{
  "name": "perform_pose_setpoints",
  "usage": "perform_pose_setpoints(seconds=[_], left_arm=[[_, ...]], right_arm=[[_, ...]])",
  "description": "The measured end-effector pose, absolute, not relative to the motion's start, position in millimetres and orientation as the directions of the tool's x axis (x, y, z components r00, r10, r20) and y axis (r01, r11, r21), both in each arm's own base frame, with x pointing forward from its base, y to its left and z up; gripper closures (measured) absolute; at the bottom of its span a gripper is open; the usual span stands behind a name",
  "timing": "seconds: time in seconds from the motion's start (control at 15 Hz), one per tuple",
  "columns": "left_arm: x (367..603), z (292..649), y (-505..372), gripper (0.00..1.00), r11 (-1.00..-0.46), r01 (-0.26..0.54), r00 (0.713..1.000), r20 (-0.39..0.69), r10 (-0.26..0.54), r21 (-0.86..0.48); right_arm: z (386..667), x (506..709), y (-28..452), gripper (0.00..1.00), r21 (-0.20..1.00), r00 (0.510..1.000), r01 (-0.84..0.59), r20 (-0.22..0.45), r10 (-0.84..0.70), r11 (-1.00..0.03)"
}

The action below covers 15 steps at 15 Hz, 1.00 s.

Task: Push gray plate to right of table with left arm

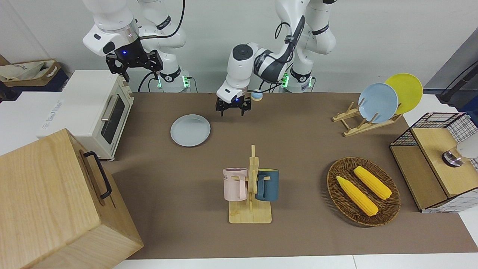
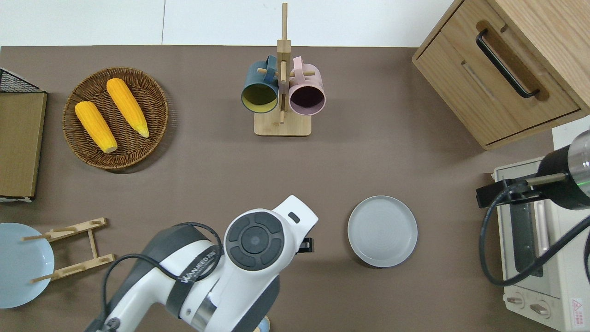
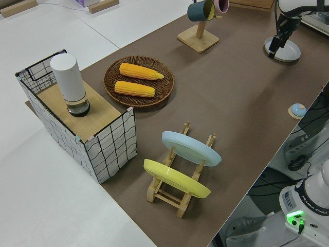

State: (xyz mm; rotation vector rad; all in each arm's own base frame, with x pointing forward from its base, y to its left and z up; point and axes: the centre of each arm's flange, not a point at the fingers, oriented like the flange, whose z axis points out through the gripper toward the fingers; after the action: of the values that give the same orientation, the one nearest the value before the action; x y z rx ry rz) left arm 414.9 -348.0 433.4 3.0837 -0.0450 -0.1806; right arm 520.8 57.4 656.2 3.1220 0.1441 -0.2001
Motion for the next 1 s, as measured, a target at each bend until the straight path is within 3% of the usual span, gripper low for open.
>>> perform_pose_setpoints(seconds=[0.6, 0.8, 1.0], left_arm=[[462, 496, -164, 0.00, -0.987, -0.137, 0.967, -0.204, -0.153, 0.089], [478, 530, -106, 0.00, -0.978, -0.167, 0.969, -0.162, -0.187, 0.127], [490, 556, -71, 0.00, -0.981, -0.184, 0.976, -0.110, -0.190, 0.067]], right_arm=[[656, 521, 57, 0.01, 0.004, 0.988, 0.092, -0.128, 0.091, -0.996], [656, 521, 57, 0.01, 0.004, 0.988, 0.092, -0.128, 0.091, -0.996], [656, 521, 57, 0.01, 0.004, 0.988, 0.092, -0.128, 0.091, -0.996]])
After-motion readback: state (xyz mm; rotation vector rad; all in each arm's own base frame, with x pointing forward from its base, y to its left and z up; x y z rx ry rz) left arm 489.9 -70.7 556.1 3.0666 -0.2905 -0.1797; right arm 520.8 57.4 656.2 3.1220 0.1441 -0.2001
